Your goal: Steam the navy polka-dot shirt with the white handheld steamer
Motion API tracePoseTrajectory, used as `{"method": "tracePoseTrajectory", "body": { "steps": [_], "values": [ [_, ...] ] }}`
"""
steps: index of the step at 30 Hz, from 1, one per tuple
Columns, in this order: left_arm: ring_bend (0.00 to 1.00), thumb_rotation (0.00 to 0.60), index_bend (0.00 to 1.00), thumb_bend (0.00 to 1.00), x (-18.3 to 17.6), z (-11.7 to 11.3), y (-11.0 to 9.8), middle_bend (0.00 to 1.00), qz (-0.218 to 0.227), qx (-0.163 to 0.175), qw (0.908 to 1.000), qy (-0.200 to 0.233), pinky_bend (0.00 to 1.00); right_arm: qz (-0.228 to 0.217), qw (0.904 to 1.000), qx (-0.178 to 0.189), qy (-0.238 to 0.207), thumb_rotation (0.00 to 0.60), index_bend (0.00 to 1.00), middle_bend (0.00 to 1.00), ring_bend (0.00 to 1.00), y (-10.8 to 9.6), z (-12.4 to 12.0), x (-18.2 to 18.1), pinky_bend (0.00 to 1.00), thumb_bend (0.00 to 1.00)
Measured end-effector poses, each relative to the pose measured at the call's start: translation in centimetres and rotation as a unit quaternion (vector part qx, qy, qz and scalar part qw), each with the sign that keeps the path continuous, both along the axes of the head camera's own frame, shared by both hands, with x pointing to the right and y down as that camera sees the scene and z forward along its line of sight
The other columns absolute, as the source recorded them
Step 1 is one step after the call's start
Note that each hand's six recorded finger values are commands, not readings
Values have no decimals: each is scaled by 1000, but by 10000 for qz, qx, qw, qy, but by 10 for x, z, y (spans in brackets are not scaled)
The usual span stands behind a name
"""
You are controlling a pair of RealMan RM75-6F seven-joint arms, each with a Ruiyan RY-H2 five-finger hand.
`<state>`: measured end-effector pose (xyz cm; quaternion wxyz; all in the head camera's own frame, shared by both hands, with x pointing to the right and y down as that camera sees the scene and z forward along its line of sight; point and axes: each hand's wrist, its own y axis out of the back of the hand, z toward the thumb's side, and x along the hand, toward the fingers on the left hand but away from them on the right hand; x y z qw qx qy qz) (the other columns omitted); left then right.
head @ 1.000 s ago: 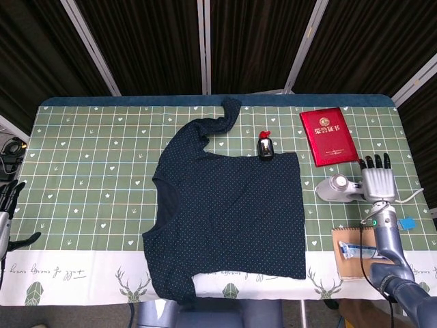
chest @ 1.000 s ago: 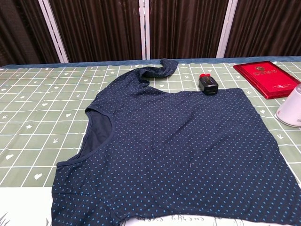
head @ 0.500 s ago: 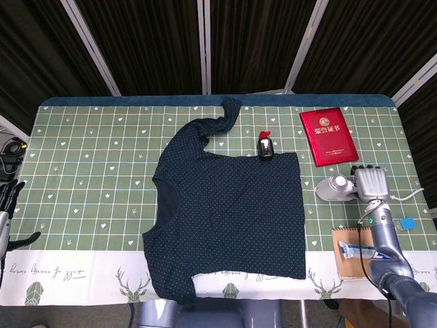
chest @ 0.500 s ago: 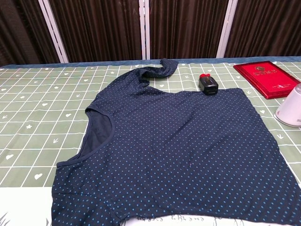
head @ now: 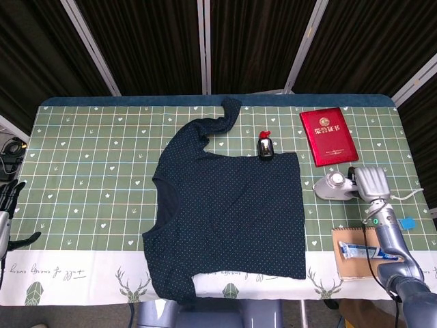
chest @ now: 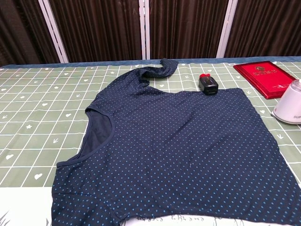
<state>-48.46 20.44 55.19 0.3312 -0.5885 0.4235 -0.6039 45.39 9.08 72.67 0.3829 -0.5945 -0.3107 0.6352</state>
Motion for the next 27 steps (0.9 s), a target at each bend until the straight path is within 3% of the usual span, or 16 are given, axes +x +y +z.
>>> {"method": "tracePoseTrajectory", "body": {
  "steps": [7,12,17,22,27],
  "values": [
    [0,600,0,0,0,1,0,0,2,-11,10000,1,0,-21,9979,312,-576,600,848,667,668,-7,-13,-8,950,734],
    [0,600,0,0,-1,2,-2,0,-25,-28,10000,10,0,-444,9905,656,-1121,600,848,664,668,-16,-26,-38,950,735],
    [0,600,0,0,-2,2,-3,0,-44,-31,10000,14,0,-1245,9760,705,-1640,600,847,663,668,-22,-29,-95,950,734],
    [0,600,0,0,-4,3,-4,0,-86,-45,10000,11,0,-1731,9639,558,-1944,600,847,662,668,-17,-25,-136,950,734],
    [0,600,0,0,-8,5,-5,0,-143,-71,9999,-13,0,-2300,9421,292,-2423,600,847,662,668,-6,-23,-194,950,734]
  ]
}}
